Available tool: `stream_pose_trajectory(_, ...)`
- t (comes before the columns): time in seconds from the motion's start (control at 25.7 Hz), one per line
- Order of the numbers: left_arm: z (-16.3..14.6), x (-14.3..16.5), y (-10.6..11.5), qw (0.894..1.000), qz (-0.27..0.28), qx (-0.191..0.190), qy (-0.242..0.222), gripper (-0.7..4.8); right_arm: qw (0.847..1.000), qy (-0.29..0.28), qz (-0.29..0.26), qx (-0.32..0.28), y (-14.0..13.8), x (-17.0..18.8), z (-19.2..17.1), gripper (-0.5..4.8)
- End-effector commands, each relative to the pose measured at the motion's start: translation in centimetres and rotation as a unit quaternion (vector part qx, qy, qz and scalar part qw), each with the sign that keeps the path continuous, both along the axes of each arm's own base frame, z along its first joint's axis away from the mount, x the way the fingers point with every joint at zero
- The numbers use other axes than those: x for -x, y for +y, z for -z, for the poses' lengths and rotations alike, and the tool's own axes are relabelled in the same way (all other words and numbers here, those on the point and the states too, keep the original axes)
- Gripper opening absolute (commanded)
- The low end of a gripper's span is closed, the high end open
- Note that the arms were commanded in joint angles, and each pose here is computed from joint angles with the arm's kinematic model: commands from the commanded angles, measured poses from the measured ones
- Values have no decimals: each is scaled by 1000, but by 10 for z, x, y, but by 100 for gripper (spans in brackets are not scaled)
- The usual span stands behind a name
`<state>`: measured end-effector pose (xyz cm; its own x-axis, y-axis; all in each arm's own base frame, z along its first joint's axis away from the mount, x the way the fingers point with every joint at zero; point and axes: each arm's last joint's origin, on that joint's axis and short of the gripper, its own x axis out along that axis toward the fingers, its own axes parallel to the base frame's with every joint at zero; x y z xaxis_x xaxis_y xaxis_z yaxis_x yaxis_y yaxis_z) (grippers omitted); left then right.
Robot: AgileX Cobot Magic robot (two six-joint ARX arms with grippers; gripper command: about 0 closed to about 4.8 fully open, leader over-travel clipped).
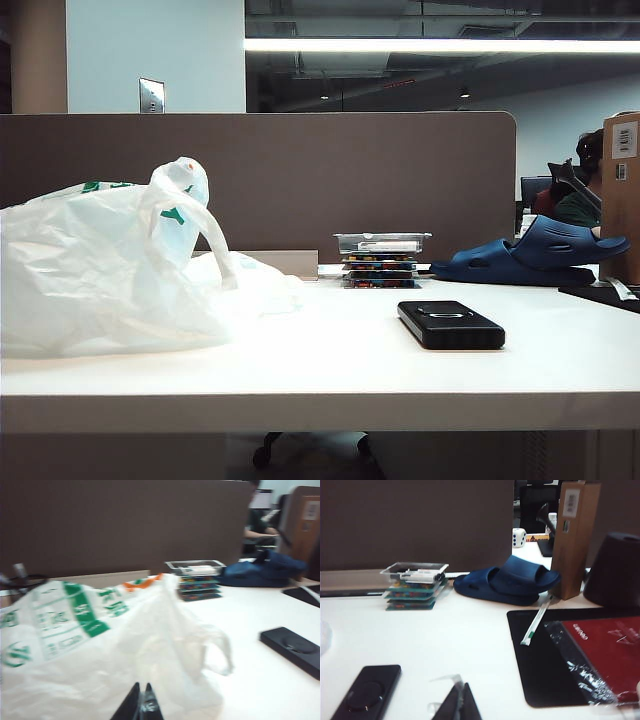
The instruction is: Put the power bank into the bag.
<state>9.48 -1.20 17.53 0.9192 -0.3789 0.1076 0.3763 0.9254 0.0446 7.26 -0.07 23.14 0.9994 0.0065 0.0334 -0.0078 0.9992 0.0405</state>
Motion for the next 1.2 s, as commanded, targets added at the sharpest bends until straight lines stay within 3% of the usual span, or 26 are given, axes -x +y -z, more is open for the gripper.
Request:
stream_pose_trajectory(0.04,-3,2,-2,999,49,-5,-7,-6,1000,-2,-2,2,0,15,-23,-9)
stream_pose_trajectory(0.31,-2,4,-6,992,126,-14,-5,-6,997,70,-18,0,2,33,-68,-9)
stream_pose_trajectory(0.51,-1,4,-6,992,128,-14,0,-6,991,122,-53,-5,4,26,-112,-9)
stream_pose_trajectory(0.78,1,4,-6,992,128,-12,12,-5,981,188,-55,-10,3,5,-169,-9)
stream_pose_trajectory(0.89,2,4,-6,992,128,-12,18,-5,969,239,-52,-33,3,-10,-191,-9)
stream_pose_trajectory(0.97,3,4,-6,991,128,-11,22,-5,950,301,-72,-47,6,-31,-210,-9)
stream_pose_trajectory(1.2,3,4,-6,991,128,-11,23,-5,928,341,-145,-34,29,-78,-225,-9)
